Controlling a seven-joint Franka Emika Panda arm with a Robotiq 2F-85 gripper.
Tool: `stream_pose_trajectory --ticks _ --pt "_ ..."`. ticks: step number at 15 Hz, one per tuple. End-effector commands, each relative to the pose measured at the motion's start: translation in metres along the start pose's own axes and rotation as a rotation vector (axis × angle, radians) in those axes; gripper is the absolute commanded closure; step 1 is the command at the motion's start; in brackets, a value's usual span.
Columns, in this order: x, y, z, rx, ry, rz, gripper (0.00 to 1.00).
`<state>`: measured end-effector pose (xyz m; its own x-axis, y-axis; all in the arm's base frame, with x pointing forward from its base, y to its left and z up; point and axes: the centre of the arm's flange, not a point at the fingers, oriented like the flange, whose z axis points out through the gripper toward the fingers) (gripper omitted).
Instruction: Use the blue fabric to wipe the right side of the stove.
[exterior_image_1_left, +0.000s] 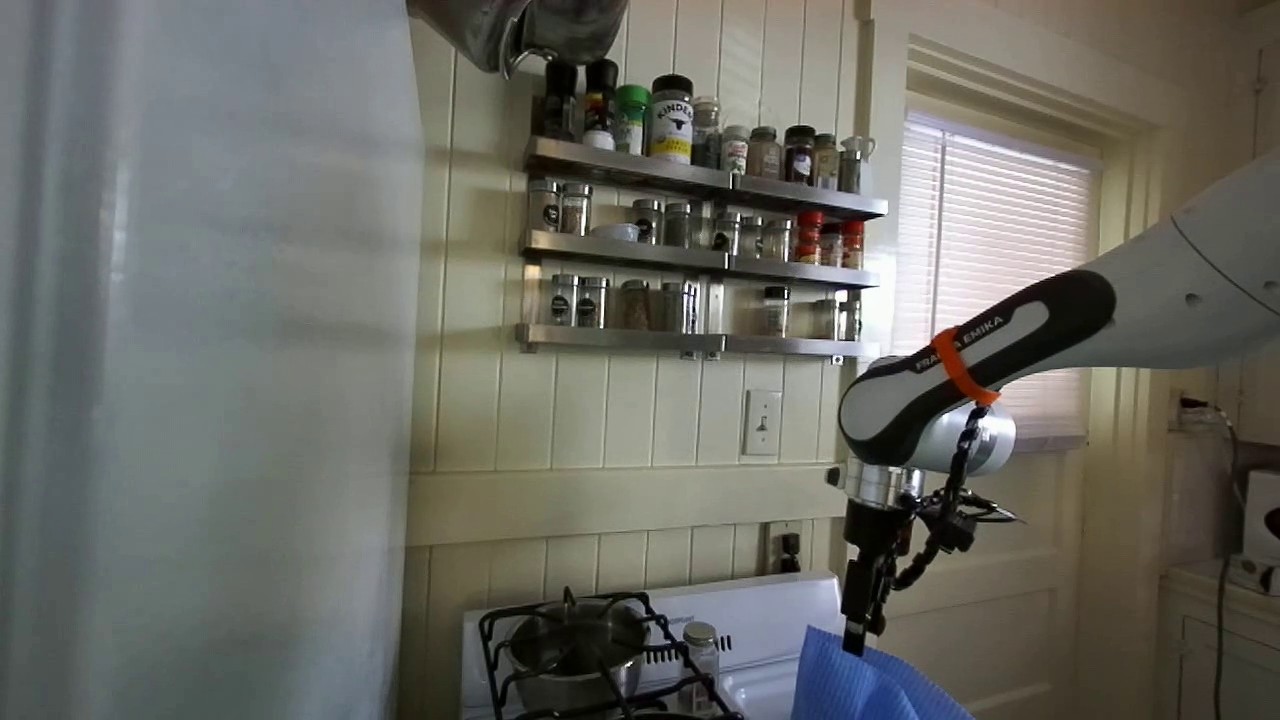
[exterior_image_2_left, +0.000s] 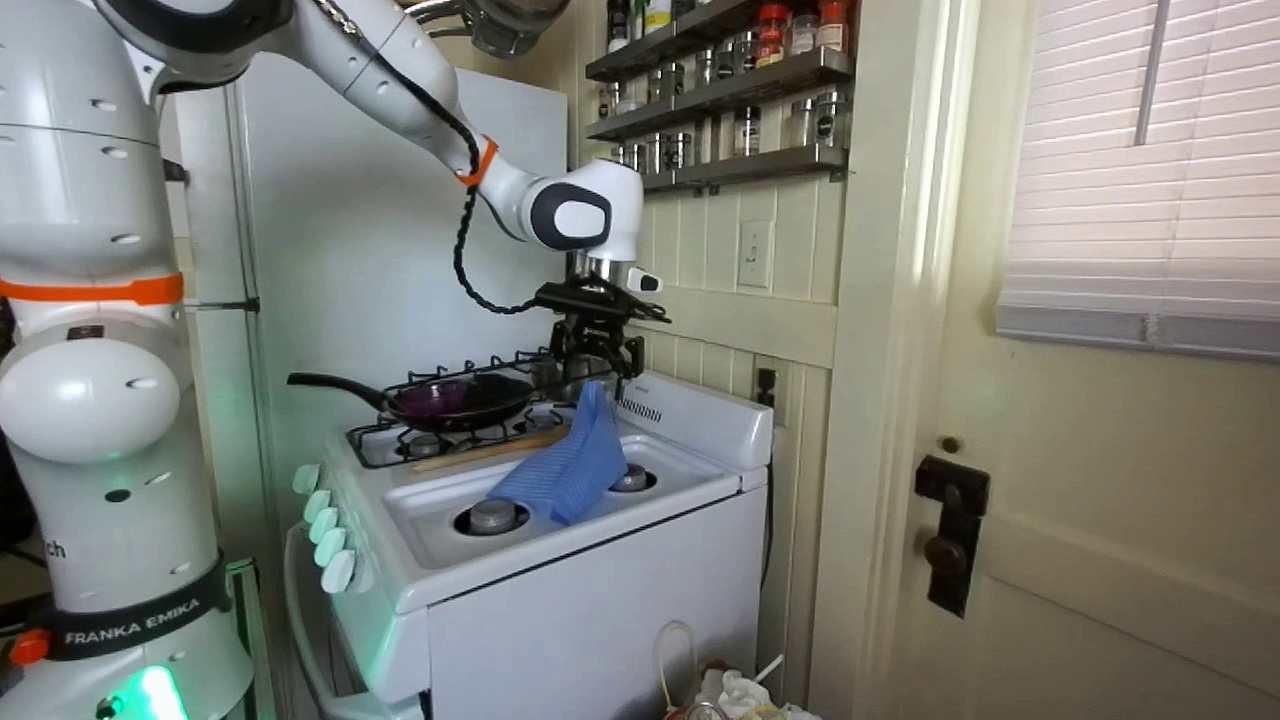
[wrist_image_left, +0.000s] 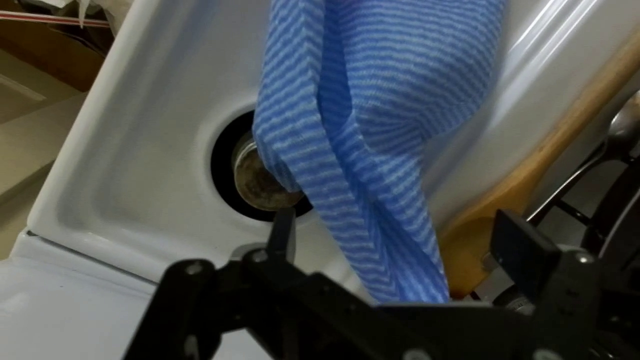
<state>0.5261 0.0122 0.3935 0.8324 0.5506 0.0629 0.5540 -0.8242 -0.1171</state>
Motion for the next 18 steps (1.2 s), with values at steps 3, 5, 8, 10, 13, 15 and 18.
stream_pose_trajectory --ticks 3,5,8,10,13,15,18 --pt "0.017 0.005 0.016 -0.026 -0.050 -0.026 0.00" --pt "0.026 0.011 0.027 -0.024 -0.076 -0.043 0.00" --pt "0.039 0.016 0.045 -0.014 -0.107 -0.070 0.00" --pt "0.045 0.019 0.056 -0.010 -0.126 -0.076 0.00" --pt "0.051 0.021 0.068 -0.002 -0.142 -0.077 0.32" --pt "0.052 0.021 0.070 0.003 -0.139 -0.071 0.50" --pt "0.051 0.018 0.069 0.005 -0.139 -0.051 0.72"
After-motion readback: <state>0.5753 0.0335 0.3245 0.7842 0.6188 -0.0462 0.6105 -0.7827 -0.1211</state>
